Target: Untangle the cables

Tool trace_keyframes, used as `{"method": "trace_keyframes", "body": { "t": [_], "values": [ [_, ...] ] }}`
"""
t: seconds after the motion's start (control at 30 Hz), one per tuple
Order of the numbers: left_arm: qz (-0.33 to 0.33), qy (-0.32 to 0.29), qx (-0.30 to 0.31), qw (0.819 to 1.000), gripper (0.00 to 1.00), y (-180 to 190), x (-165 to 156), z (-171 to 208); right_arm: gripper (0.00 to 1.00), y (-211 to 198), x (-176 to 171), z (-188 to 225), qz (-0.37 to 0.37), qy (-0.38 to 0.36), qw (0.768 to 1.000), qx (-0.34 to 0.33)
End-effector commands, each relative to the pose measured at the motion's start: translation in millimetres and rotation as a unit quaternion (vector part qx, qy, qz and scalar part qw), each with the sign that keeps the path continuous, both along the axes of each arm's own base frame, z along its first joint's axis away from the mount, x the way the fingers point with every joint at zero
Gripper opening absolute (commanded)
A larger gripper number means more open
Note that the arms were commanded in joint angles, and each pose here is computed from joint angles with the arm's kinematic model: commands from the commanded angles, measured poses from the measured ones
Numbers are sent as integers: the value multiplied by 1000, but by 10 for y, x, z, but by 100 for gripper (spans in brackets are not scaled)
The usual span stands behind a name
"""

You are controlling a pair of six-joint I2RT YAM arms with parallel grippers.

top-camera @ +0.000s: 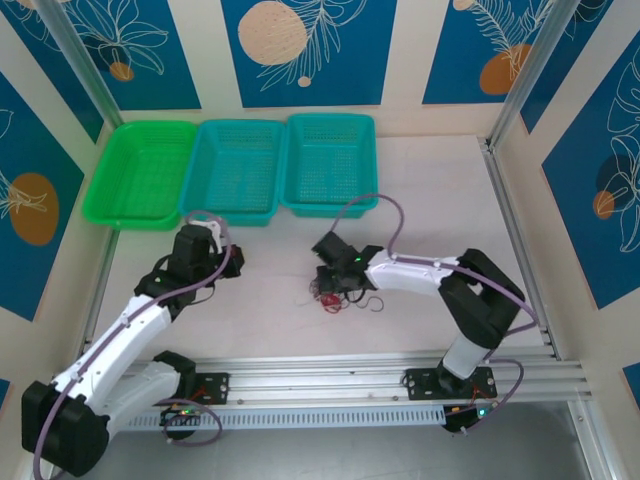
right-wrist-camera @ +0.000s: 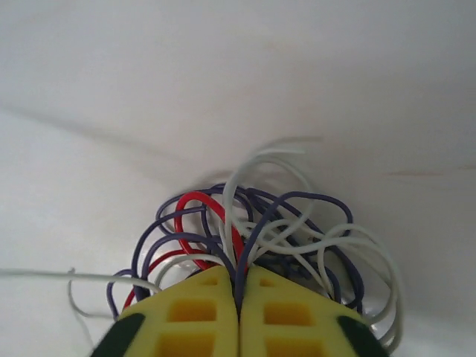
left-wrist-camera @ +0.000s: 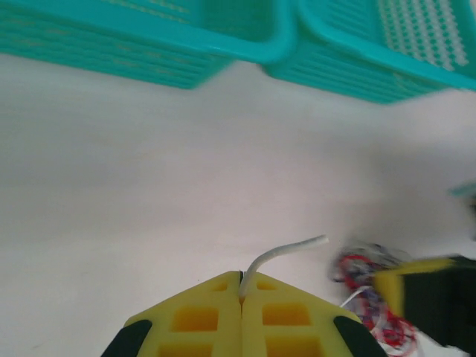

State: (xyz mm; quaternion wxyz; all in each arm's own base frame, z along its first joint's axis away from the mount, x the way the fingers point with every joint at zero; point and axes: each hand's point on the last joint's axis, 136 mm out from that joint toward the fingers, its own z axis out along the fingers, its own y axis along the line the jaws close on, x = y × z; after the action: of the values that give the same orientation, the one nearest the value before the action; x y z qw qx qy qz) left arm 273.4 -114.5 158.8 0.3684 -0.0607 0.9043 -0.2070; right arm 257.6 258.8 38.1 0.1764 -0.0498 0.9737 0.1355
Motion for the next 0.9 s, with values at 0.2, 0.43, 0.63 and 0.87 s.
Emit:
{"method": "trace_keyframes", "body": {
  "t": [0.2,0.43,0.63,0.87],
  "values": [
    [-62,37,-41,997,0,-239,-135,-563,0,-265,204,288,21,-18,998,60],
    [-167,-86,27,982,67,-536,-151,-183,0,-177,304,615,89,-58,993,61],
    [-281,-239,90,925,68,-881,-254,425,0,-156,284,756,132,-72,987,51],
    [-440,-269,151,843,72,-1472,-231,202,0,7,111,916,210,-99,971,55]
  ]
}}
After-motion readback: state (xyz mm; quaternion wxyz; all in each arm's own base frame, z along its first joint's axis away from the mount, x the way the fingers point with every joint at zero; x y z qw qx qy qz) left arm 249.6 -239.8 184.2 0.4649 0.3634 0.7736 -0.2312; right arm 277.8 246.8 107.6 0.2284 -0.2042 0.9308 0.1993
